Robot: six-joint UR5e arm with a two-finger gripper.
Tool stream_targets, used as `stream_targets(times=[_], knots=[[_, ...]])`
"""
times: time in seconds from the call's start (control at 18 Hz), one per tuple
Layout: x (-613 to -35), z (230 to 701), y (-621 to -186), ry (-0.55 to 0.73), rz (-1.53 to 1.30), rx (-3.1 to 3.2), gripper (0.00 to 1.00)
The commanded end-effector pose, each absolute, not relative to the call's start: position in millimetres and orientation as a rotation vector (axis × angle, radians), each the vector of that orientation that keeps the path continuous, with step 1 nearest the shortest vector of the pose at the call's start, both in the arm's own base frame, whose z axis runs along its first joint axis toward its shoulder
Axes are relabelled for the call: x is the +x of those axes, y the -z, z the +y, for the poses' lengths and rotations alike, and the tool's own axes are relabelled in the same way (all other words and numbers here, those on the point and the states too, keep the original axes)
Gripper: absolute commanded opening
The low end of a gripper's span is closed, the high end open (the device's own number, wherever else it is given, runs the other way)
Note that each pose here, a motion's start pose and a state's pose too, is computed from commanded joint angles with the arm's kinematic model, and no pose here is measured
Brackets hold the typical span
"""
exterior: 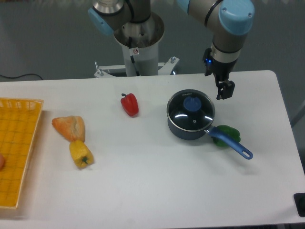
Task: Open the lid
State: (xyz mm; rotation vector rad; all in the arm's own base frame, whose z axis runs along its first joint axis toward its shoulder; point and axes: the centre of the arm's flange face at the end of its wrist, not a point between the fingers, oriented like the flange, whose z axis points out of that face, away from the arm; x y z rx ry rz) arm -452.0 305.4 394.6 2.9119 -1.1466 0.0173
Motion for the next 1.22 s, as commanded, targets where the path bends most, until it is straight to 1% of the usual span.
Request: stream_targets(times=[0.28, 0.5, 0.67, 0.89, 1.0, 1.22], knots=[[-448.4, 312.4, -395.9, -0.009, -1.007, 3.001, 1.00], [-447.7, 312.5, -395.4, -0.016, -0.950, 3.015, 1.00], [-439.5, 309.9, -387.4, -0.046, -0.712, 3.081, 1.00], [-435.4, 306.8, -377.4, -0.088, -0.606, 3.099, 1.00], [-436.8, 306.1, -375.3, -0.093, -0.432, 3.129, 1.00], [-437.2, 311.8, -371.8, -0.122, -0.257, 3.185, 1.00]])
